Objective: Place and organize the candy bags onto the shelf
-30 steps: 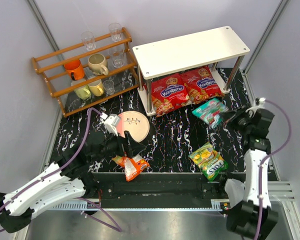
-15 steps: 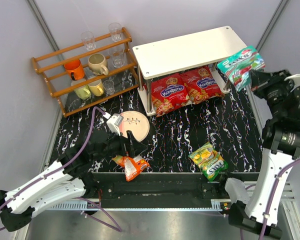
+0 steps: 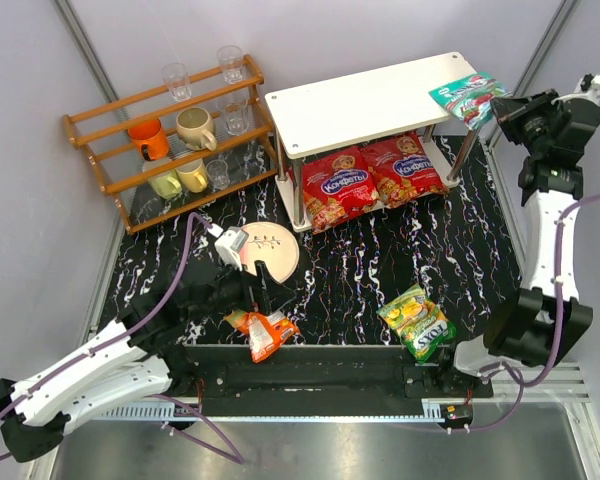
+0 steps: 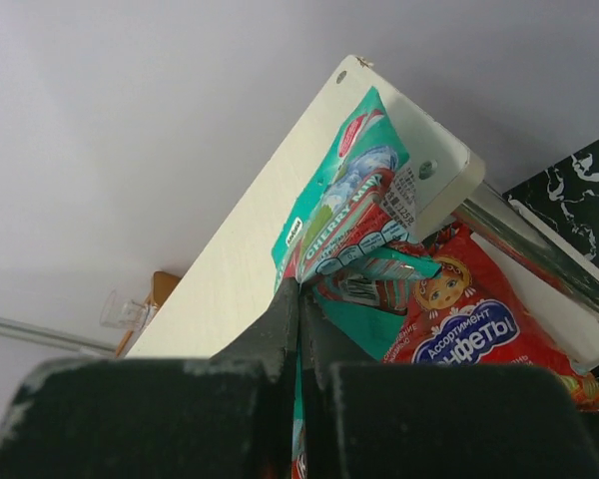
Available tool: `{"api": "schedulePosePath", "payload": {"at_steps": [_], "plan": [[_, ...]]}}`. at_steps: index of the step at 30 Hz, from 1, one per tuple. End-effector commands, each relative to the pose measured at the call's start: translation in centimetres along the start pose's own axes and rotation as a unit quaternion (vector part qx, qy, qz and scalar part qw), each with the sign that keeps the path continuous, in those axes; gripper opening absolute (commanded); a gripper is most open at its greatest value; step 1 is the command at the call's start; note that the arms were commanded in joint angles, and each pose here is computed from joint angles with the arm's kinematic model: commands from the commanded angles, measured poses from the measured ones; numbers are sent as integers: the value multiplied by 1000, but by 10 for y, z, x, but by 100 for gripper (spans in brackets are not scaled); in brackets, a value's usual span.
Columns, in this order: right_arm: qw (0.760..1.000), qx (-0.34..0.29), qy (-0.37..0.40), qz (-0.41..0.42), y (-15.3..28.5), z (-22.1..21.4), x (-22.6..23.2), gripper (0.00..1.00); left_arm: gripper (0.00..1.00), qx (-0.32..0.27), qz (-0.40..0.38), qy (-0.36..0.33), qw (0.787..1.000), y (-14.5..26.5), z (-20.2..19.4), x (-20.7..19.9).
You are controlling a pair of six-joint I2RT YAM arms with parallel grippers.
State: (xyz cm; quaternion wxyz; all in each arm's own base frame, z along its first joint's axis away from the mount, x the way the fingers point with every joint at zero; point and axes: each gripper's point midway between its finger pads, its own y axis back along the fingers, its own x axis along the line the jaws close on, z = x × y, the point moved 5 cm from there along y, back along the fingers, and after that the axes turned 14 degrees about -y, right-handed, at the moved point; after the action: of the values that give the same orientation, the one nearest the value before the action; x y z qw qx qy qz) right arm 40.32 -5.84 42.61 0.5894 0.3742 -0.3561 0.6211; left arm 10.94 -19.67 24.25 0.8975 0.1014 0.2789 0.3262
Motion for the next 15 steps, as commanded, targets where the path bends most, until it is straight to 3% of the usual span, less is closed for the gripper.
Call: {"api": "schedulePosePath", "payload": {"at_steps": [1,8,15], "plan": [[990,-46,46,125,-6,22,76,0,99,-16,-8,-11,1000,-6,8,-3],[992,-20,44,113,-53,-12,77,0,99,-17,-7,-9,1000,-6,7,-2],[996,-41,35,67,-81,-28,53,0,99,-23,1,-5,1000,3,5,1]]}}
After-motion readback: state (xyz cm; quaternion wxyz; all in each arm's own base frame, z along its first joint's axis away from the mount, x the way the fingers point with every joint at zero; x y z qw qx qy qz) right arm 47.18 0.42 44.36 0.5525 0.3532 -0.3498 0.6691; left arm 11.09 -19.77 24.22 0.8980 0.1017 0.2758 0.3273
